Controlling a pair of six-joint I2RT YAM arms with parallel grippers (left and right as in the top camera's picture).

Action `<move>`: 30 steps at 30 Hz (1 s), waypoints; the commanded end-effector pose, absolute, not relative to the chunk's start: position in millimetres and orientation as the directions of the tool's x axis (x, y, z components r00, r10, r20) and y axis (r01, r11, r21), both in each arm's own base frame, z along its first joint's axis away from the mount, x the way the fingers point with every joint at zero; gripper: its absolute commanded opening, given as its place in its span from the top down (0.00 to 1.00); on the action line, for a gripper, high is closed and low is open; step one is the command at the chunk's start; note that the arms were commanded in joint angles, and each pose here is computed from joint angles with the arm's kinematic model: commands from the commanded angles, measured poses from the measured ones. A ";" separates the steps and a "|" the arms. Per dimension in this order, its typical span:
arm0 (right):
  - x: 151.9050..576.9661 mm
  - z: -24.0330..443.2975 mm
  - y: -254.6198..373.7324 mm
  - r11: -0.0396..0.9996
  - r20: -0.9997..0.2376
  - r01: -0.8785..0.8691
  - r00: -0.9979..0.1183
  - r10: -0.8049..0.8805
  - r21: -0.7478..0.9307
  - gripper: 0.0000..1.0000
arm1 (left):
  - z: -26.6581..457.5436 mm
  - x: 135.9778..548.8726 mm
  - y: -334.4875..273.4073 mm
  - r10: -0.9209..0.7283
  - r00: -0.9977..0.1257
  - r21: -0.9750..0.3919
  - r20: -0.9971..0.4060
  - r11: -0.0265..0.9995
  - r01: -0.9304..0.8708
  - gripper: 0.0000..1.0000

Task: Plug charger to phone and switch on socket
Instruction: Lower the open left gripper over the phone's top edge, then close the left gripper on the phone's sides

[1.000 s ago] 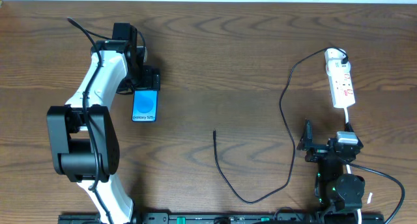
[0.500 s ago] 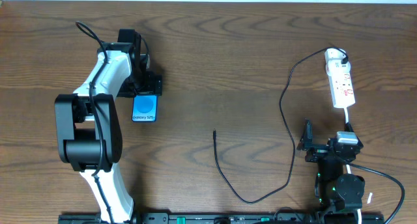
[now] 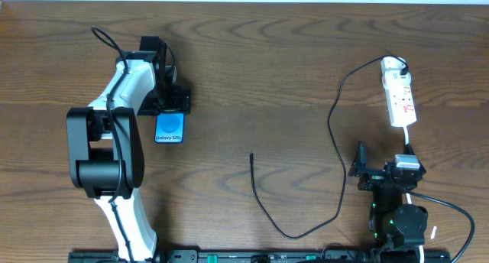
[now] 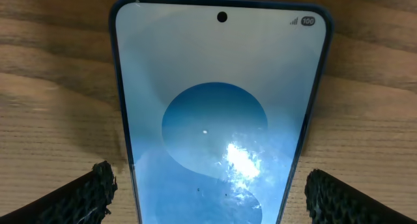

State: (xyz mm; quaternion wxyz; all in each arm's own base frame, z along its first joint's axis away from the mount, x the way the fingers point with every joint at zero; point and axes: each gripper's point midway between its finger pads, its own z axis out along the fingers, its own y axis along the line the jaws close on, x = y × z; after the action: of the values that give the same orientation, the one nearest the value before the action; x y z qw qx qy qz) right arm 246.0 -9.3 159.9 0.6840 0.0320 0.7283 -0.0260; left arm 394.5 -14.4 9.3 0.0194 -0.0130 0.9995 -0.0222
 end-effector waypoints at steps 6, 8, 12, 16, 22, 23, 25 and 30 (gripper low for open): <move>245.5 160.0 -11.1 0.996 -0.998 0.092 -0.059 0.022 0.017 0.01 | 2.3 390.8 -12.1 -0.036 -0.999 -0.032 -0.016 0.999 -0.036 0.05; 245.5 160.0 -11.2 0.996 -0.998 0.092 -0.059 0.022 0.017 0.01 | 2.2 390.6 -12.1 -0.036 -0.999 -0.032 -0.015 0.999 -0.036 0.05; 245.5 160.0 -11.1 0.996 -0.998 0.092 -0.059 0.022 0.017 0.01 | -0.7 386.6 -12.0 -0.036 -0.999 -0.031 -0.004 0.999 -0.036 0.05; 245.5 160.0 -11.2 0.996 -0.998 0.092 -0.059 0.022 0.017 0.01 | -8.5 377.4 -11.9 -0.036 -0.999 -0.030 0.020 0.999 -0.037 0.05; 245.5 160.0 -11.2 0.996 -0.998 0.092 -0.059 0.022 0.017 0.01 | -15.1 373.7 -11.9 -0.036 -0.999 -0.030 0.022 0.999 -0.037 0.05; 245.5 160.0 -11.2 0.996 -0.998 0.092 -0.059 0.022 0.017 0.01 | -15.3 373.6 -11.9 -0.036 -0.999 -0.030 0.022 0.999 -0.037 0.05; 245.5 160.0 -11.2 0.996 -0.998 0.092 -0.059 0.022 0.017 0.01 | -15.3 373.6 -11.8 -0.036 -0.999 -0.030 0.022 0.999 -0.037 0.05; 245.5 160.0 -11.2 0.996 -0.998 0.092 -0.059 0.022 0.017 0.01 | -15.6 373.7 -11.8 -0.036 -0.999 -0.030 0.021 0.999 -0.037 0.05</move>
State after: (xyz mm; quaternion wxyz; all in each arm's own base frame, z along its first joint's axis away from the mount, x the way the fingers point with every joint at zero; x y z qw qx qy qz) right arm 246.0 -9.3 160.0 0.6842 0.0320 0.7281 -0.0260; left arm 385.1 -11.1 -3.0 0.0106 -0.0133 0.9998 -0.0122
